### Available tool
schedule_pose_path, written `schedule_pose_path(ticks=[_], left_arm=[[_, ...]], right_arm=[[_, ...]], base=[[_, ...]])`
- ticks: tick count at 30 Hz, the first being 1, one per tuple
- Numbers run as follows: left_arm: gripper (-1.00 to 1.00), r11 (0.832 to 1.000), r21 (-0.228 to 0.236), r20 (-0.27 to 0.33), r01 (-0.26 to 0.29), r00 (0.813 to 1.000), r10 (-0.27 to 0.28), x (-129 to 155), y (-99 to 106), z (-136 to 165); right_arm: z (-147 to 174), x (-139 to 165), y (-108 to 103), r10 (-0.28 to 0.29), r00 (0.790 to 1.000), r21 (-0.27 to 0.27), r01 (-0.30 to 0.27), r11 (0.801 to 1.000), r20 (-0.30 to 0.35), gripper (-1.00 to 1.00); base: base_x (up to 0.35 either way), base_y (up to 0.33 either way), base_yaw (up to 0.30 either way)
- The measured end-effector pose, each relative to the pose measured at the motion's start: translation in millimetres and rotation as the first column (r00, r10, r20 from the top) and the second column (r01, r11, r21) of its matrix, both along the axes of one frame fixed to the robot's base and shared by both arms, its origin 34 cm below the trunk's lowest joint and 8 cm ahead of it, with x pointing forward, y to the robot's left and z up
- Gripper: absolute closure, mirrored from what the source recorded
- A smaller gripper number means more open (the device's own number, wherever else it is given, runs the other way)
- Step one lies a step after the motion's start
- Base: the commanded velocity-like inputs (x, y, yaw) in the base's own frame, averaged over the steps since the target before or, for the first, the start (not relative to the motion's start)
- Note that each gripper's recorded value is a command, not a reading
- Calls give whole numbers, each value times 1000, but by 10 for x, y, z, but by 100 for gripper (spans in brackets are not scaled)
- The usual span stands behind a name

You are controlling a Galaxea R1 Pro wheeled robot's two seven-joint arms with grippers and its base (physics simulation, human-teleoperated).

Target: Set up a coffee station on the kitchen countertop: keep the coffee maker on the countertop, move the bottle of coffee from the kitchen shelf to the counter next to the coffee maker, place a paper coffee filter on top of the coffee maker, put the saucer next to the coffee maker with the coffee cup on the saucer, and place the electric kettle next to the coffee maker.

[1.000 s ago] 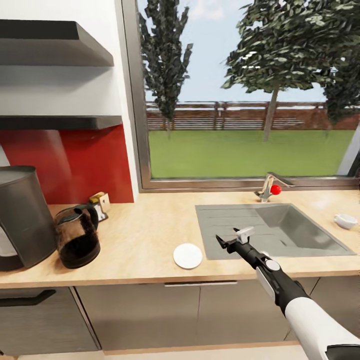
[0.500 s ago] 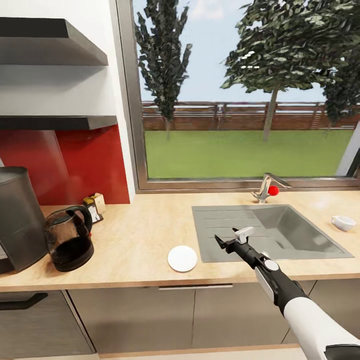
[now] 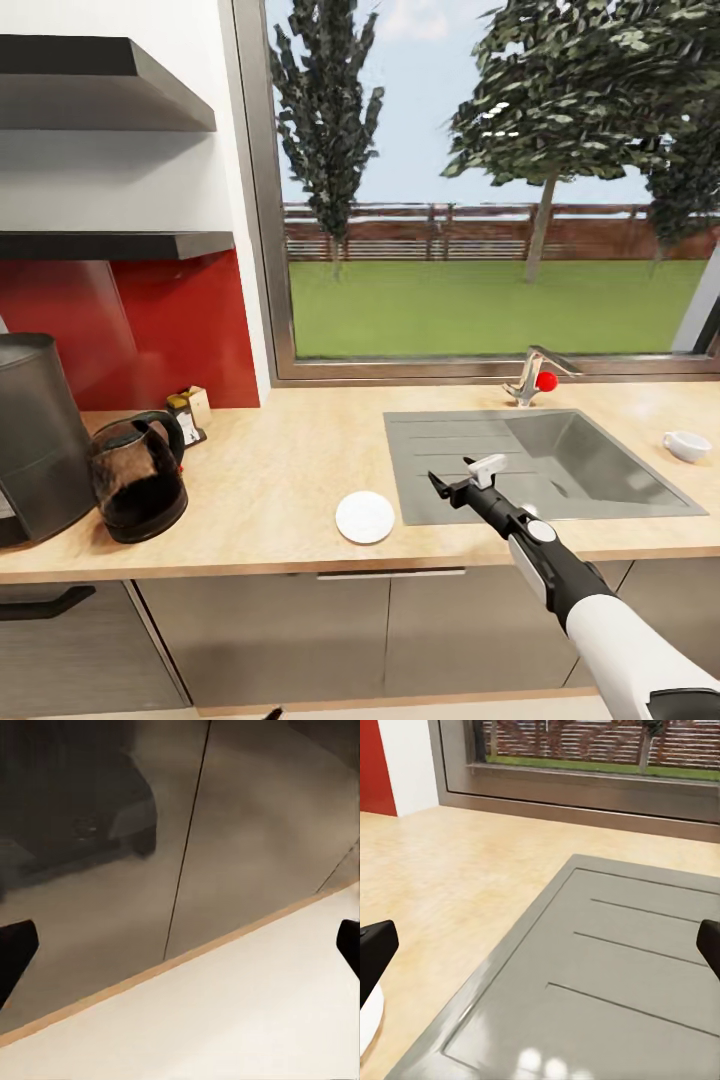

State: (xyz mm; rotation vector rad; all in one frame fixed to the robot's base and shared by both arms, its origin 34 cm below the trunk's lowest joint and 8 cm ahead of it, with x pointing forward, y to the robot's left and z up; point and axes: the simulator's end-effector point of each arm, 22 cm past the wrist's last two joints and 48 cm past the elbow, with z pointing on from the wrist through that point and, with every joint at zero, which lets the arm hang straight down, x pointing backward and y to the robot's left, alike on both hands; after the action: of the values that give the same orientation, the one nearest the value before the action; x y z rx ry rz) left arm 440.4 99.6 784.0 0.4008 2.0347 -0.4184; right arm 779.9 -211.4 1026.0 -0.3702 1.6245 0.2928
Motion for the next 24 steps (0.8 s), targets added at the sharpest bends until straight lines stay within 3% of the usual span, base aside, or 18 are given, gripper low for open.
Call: schedule_pose_path(ticks=[7, 8, 12, 13, 16, 19, 22, 24], left_arm=[[-100, 993, -108, 134, 43, 991, -29, 516, -240, 979], [-100, 985, -160, 158, 61, 987, -35, 576, -290, 1212], [-100, 953, -284, 156, 106, 986, -63, 612, -395, 1565], [-100, 936, -328, 163, 125, 984, -74, 667, -345, 1776], [-100, 918, -371, 179, 140, 981, -77, 757, -235, 2071], [-100, 894, -419, 154, 156, 983, -100, 879, -153, 2297], [-100, 893, -424, 150, 152, 984, -96, 1101, -51, 2462], [-100, 896, -425, 138, 126, 988, -73, 1374, 128, 2640]], right_arm=[[-11, -3, 7, 1, 1000, 0, -1, 1000, -3, -100], [-12, -3, 7, 0, 1000, 0, 0, 1000, -3, -100], [-13, -2, 7, 0, 1000, 0, 0, 1000, -3, -100], [-12, -2, 7, 0, 1000, 0, 0, 1000, -3, -100], [-13, -2, 7, 0, 1000, 0, 0, 1000, -3, -100], [-14, -2, 15, 1, 1000, 1, -1, 1000, -3, -100], [-15, -3, 16, 1, 1000, 1, 0, 1000, -4, -100], [-17, -3, 19, 1, 1000, 0, -1, 1000, -4, -100]], base=[[0, 0, 0], [0, 0, 0], [0, 0, 0], [0, 0, 0], [0, 0, 0], [0, 0, 0], [0, 0, 0], [0, 0, 0]])
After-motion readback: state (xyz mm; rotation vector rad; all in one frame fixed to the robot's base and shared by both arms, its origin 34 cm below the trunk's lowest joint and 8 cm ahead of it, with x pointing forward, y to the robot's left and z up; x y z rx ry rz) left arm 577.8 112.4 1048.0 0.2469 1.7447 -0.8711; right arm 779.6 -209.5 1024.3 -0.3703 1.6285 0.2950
